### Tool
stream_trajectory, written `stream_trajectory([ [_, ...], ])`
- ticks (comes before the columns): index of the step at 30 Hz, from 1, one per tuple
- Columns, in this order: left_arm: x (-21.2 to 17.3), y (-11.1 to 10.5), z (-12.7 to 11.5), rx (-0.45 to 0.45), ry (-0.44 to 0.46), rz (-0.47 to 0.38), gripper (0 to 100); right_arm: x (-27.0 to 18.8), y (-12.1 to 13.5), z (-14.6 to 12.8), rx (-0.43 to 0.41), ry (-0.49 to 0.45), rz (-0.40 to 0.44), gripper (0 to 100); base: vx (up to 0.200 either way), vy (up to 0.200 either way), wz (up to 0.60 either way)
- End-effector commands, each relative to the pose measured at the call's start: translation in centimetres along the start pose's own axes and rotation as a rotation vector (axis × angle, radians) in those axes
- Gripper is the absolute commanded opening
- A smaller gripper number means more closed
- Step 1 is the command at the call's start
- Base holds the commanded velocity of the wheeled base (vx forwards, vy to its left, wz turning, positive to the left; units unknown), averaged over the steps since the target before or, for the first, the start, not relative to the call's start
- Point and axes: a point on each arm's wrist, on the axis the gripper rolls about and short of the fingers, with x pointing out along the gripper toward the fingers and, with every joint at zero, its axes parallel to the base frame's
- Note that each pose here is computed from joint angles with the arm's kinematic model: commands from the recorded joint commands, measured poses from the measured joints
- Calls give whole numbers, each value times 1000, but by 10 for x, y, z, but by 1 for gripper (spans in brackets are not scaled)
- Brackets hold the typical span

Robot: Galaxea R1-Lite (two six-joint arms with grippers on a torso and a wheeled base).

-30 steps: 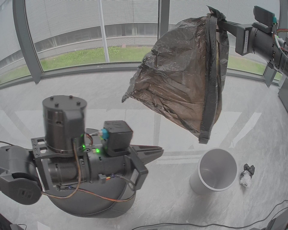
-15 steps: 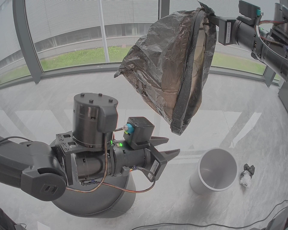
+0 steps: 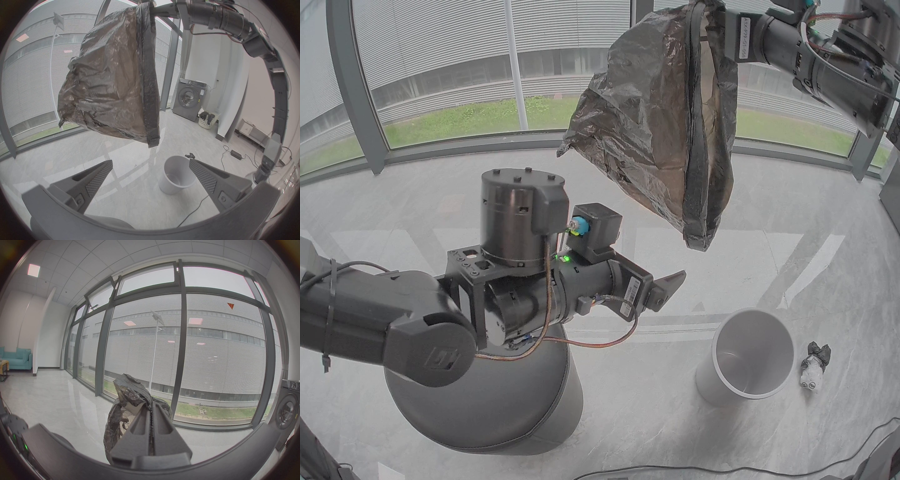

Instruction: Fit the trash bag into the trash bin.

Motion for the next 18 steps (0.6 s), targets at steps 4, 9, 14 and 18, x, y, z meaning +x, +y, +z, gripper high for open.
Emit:
stream_trajectory([
  [4,28,-3,-3,-63,5,54,100,26,28,-5,25,-9,-2,0,0,0,0],
  [9,44,10,9,-88,-39,186,100,29,39,-4,36,-11,1,0,0,0,0],
  [14,60,21,16,-115,-95,325,100,34,42,-4,40,-22,-5,0,0,0,0],
  [18,62,24,13,-119,-94,374,100,39,41,3,53,-53,-17,0,0,0,0],
])
